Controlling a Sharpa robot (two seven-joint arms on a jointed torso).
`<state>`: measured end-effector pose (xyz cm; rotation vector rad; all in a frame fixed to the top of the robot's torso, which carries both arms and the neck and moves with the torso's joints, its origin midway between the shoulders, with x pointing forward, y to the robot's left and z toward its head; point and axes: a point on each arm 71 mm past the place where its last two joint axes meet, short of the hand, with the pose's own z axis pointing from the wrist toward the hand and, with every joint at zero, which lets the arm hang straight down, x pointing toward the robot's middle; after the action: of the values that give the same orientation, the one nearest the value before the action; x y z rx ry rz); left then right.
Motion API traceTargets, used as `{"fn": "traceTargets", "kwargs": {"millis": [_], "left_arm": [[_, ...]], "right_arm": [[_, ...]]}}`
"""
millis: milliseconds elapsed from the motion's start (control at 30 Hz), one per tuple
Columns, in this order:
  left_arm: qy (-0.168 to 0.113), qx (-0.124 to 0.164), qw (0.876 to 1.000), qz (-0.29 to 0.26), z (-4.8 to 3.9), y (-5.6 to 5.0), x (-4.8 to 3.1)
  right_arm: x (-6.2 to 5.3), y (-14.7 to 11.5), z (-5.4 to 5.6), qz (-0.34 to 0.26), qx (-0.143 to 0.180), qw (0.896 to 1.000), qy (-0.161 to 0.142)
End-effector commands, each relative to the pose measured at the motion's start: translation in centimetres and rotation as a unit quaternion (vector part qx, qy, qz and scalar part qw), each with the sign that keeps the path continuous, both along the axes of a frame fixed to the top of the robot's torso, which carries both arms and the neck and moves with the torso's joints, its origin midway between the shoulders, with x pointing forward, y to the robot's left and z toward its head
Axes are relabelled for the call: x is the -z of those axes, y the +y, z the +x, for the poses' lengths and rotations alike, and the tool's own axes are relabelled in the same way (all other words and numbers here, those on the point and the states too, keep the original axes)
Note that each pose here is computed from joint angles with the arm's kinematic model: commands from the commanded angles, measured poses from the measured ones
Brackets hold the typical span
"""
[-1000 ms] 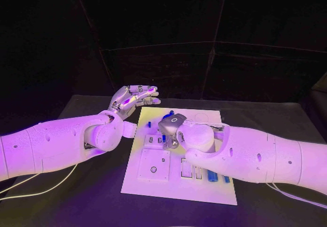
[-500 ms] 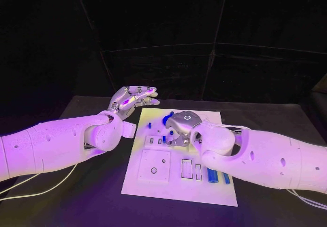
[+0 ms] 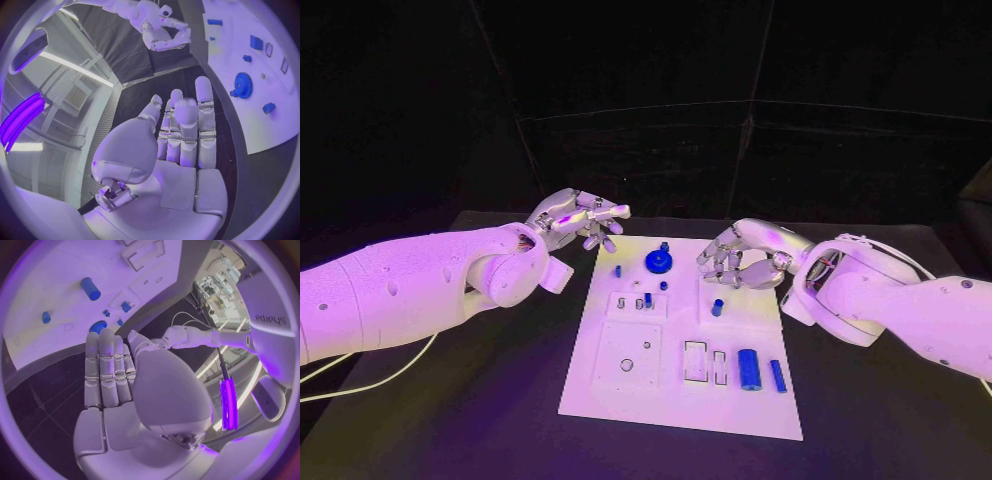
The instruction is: Assemble the parts on the task board
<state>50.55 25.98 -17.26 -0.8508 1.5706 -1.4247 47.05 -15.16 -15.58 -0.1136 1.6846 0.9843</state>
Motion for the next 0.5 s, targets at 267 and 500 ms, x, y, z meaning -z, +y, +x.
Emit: {"fn": "traceTargets", "kwargs": {"millis": [267, 500], "left_arm": [[0.117, 0.132, 0.915, 0.363, -0.34, -1.6, 1.29], [0.135, 0.155, 0.859, 0.469, 0.18, -3.7, 1.38]], "right_arm": [[-1.4, -4.3, 1.5, 0.217, 0.035, 0.968, 0.121], [-1.9, -5.5, 2.3, 0.241, 0.051, 0.962, 0.113]]}}
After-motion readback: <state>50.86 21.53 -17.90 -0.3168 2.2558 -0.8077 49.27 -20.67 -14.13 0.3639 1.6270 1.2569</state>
